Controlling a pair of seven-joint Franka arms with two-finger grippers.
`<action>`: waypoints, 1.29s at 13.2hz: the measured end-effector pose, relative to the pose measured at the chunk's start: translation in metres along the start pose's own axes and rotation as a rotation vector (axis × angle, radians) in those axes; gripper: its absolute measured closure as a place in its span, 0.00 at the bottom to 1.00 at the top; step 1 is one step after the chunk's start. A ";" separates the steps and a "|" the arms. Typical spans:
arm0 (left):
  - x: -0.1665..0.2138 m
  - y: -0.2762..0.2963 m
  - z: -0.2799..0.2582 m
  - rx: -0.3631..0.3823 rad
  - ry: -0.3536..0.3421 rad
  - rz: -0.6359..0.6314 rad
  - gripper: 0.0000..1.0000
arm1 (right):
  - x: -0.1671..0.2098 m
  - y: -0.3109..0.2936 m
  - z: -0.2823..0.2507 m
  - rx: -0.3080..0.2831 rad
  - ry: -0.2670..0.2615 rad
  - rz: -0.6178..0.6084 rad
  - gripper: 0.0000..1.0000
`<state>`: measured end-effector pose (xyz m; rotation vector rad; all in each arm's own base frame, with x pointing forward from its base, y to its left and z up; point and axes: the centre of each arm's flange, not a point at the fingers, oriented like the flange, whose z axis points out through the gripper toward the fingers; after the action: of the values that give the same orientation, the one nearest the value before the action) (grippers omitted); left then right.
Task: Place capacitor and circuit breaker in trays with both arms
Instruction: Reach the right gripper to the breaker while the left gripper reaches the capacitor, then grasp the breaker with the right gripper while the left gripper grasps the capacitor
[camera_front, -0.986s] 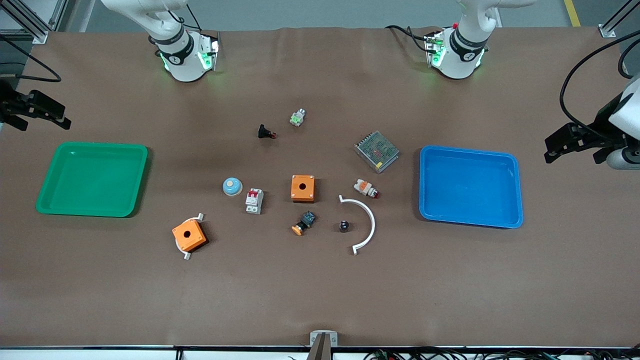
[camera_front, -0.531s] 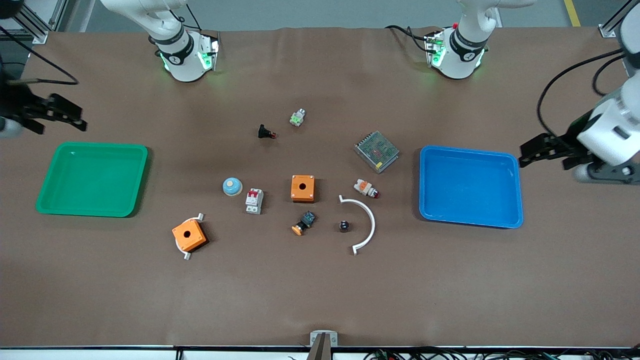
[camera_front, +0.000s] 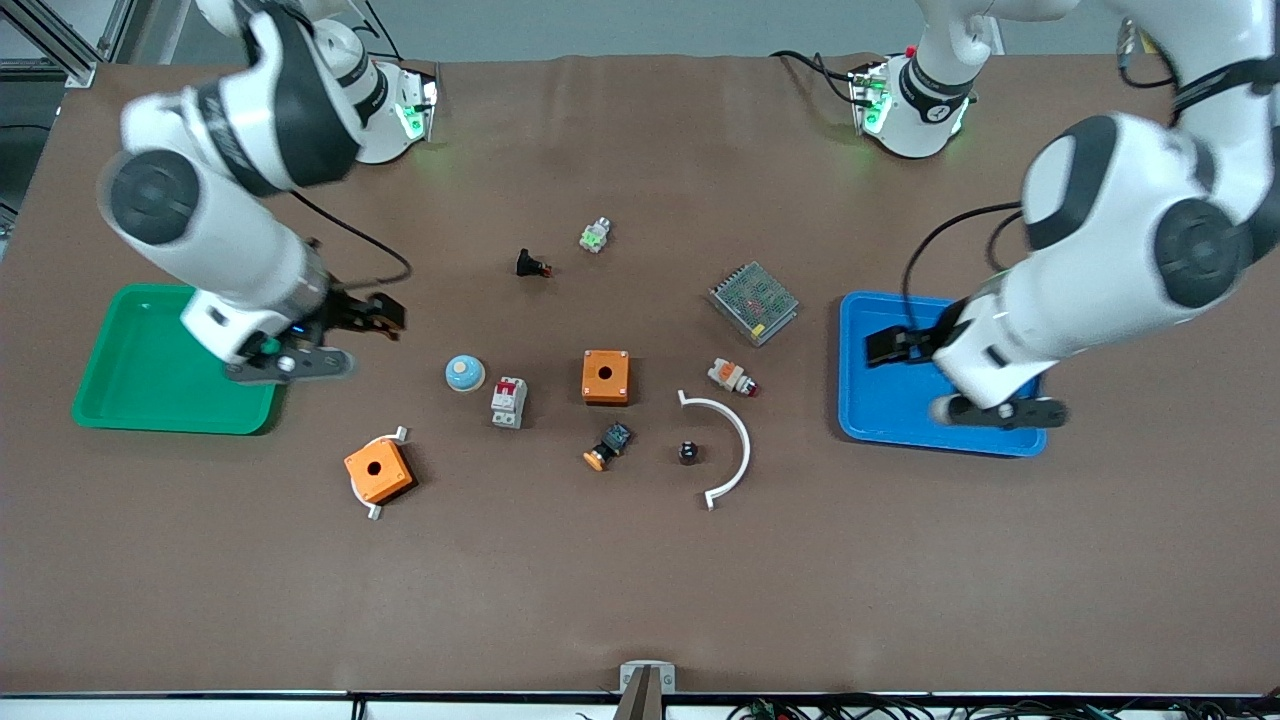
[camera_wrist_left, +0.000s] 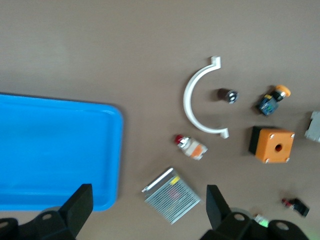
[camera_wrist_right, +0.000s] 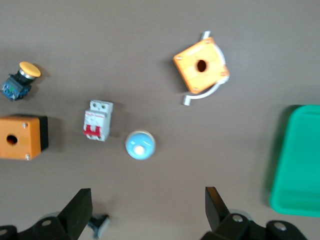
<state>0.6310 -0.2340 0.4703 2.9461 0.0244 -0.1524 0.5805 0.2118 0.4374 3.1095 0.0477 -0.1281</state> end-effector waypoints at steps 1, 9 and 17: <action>0.004 0.021 0.023 -0.005 0.016 -0.006 0.00 | 0.004 -0.024 0.025 -0.007 0.005 0.023 0.01; 0.023 0.122 0.187 -0.059 0.166 -0.034 0.00 | 0.028 -0.092 0.176 0.013 0.009 0.160 0.13; 0.012 0.155 0.302 0.077 0.273 -0.045 0.00 | 0.033 -0.103 0.227 -0.007 -0.038 0.162 0.53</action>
<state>0.6165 -0.4435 0.2030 3.0204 0.1261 0.2487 0.5915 0.3093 0.2056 3.0860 -0.2037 -0.1820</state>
